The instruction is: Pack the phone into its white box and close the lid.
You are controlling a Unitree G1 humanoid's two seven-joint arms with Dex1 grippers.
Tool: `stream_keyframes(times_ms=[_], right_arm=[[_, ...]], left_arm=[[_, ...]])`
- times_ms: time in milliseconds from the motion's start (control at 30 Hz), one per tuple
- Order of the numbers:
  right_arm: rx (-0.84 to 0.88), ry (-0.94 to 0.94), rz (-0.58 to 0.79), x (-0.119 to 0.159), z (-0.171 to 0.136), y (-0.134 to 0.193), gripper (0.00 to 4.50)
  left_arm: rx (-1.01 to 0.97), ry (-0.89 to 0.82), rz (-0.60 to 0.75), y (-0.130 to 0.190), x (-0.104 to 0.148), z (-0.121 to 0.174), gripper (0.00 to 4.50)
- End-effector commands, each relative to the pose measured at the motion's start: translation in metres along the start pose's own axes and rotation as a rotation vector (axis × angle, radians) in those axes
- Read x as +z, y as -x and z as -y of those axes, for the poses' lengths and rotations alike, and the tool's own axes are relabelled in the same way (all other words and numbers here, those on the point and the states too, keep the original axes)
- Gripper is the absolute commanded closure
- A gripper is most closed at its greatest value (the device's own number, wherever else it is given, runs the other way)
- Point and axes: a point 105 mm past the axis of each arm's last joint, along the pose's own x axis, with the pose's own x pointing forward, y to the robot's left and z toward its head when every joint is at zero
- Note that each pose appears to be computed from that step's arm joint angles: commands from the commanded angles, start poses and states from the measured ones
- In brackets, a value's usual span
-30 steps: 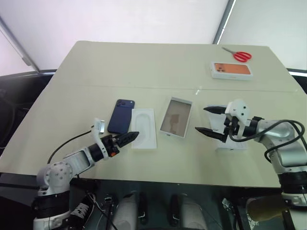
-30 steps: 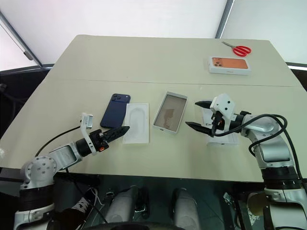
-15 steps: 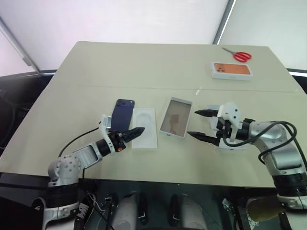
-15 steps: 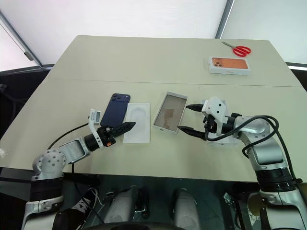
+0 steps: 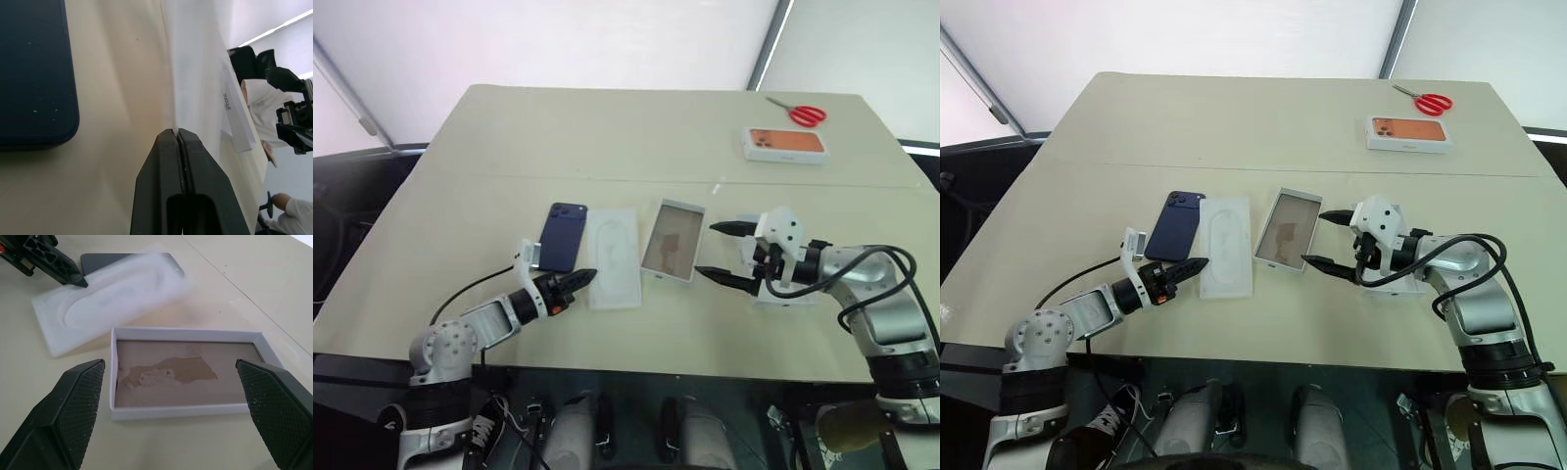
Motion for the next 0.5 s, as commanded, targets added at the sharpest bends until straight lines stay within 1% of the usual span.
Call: stream_keyframes(times_ms=[33, 167, 300, 400, 500], right_arm=[[-0.019, 0.046, 0.035, 0.014, 0.006, 0.002, 0.0], [-0.019, 0.044, 0.031, 0.011, 0.005, 0.001, 0.0], [0.01, 0.024, 0.038, 0.012, -0.001, -0.003, 0.0], [0.064, -0.031, 0.036, 0.01, -0.012, -0.016, 0.0], [0.089, -0.038, -0.019, 0.002, -0.016, -0.027, 0.0]], left_arm=[[0.066, 0.079, -0.042, 0.003, -0.014, -0.016, 4.45], [0.058, 0.086, -0.032, 0.004, -0.011, -0.014, 4.45], [0.035, 0.077, 0.001, 0.005, -0.001, -0.007, 4.45], [0.013, 0.094, 0.068, 0.006, 0.019, 0.0, 4.45], [0.002, 0.085, 0.095, 0.01, 0.033, 0.005, 4.45]])
